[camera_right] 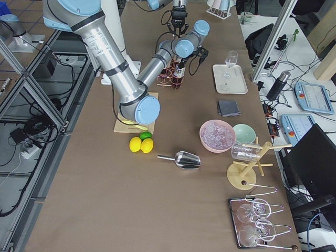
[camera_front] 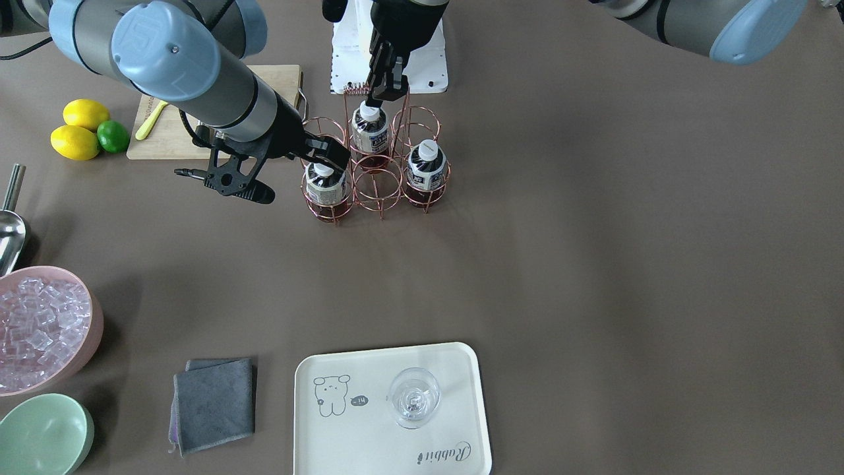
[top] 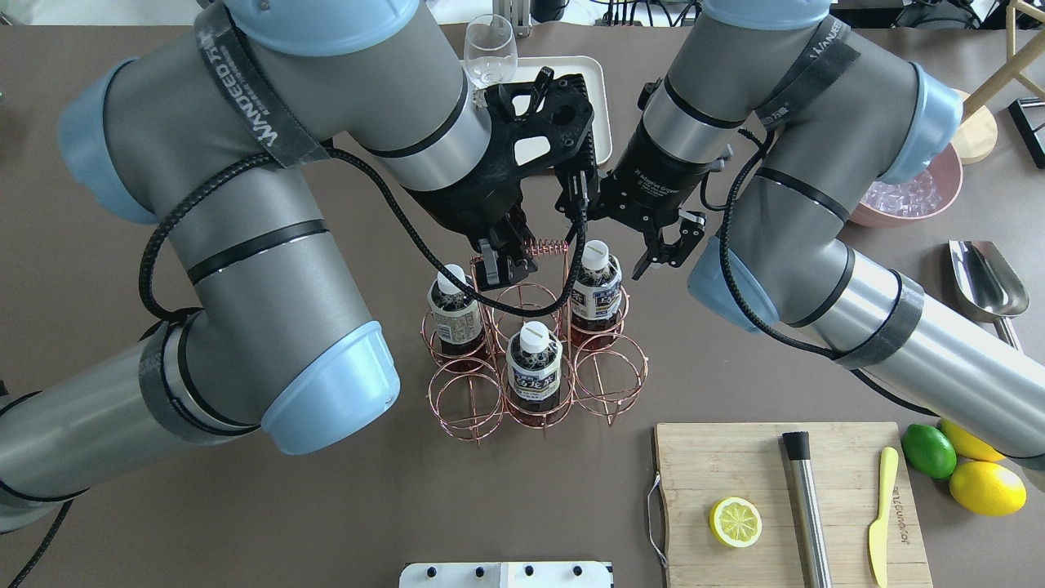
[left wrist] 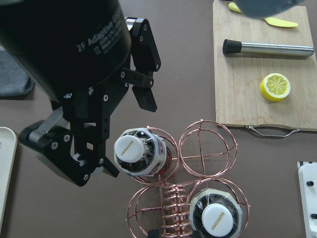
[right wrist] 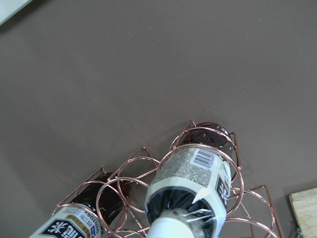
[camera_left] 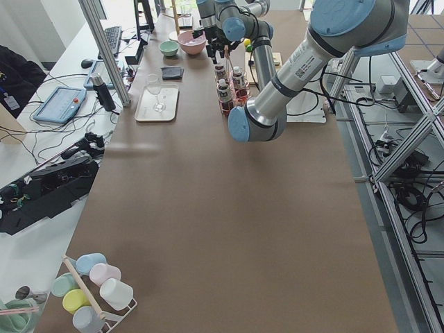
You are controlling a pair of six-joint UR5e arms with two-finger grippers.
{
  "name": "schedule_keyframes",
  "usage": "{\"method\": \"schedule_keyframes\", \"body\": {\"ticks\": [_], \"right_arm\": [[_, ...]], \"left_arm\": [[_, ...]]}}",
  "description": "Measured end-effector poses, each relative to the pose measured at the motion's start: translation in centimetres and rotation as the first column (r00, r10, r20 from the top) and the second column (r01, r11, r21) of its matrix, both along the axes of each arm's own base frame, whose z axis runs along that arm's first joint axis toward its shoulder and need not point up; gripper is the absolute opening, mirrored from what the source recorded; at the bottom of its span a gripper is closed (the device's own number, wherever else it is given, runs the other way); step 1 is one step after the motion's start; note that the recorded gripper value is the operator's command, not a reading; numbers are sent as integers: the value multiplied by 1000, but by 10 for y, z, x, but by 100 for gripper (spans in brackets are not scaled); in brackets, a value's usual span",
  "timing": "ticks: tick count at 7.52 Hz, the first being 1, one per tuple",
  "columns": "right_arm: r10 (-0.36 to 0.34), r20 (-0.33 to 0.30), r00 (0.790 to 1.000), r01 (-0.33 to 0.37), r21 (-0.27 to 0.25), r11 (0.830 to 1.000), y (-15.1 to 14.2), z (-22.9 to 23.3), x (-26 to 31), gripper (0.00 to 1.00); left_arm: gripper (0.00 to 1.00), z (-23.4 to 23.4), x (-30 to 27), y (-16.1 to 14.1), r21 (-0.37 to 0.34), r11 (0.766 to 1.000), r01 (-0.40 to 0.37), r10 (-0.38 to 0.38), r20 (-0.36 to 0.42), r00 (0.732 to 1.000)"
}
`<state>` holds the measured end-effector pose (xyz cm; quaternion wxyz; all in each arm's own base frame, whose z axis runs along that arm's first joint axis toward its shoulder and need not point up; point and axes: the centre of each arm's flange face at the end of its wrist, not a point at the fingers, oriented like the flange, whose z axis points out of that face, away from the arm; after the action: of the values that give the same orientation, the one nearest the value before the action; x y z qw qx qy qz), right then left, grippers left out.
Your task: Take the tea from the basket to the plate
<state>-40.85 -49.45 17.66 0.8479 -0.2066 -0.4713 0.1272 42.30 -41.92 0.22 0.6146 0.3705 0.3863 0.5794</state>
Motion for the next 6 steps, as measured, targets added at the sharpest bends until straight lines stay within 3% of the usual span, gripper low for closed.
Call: {"method": "schedule_keyframes", "body": {"ticks": [1, 4, 5, 6], "right_arm": [[-3, -5, 1000, 3, 1, 1000, 2, 1, -5, 30], [-4, -9, 1000, 4, 5, 1000, 4, 0, -8, 9], [-2, -8, 1000, 2, 6, 1000, 4, 0, -7, 8], [2, -7, 1000, -2, 8, 1000, 3, -1, -5, 38]], "left_arm": [[0, 0, 0, 0, 0, 1000, 1, -1, 1, 1000], [0, 1, 0, 0, 1, 1000, 1, -1, 1, 1000], [0, 1, 0, 0, 1, 1000, 1, -1, 1, 1000], [0, 1, 0, -1, 1, 1000, 2, -2, 1, 1000]]}}
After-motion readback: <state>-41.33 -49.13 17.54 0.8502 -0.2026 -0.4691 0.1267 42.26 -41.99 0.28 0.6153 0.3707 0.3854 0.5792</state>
